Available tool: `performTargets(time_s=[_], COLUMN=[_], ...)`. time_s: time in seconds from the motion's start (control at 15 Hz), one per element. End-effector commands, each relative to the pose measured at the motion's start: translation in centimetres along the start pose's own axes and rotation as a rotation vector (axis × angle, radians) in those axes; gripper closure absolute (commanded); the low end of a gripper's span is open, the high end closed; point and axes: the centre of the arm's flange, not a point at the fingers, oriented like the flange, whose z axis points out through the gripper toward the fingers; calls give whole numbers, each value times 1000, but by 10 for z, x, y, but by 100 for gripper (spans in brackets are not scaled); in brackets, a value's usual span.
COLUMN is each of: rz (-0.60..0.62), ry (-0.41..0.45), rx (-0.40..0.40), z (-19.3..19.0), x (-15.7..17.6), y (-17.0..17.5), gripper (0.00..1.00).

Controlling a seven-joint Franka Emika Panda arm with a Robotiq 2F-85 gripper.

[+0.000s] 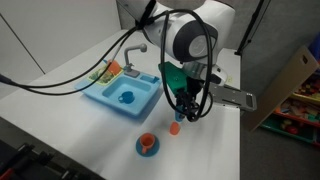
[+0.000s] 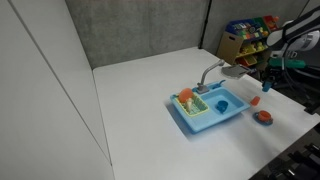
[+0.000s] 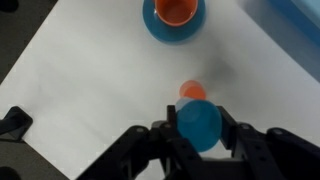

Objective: Pick up the blue cup on the counter top of the sink and move it to the right on top of the upside down laying orange cup on the worktop

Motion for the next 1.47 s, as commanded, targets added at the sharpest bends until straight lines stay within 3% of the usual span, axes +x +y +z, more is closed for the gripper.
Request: performTargets(time_s=[0.0, 1.4], rz=[-12, -33], ry=[12, 58], rx=[38, 29], z=[5, 36], x=[4, -8], y=[-3, -15], gripper=[83, 83])
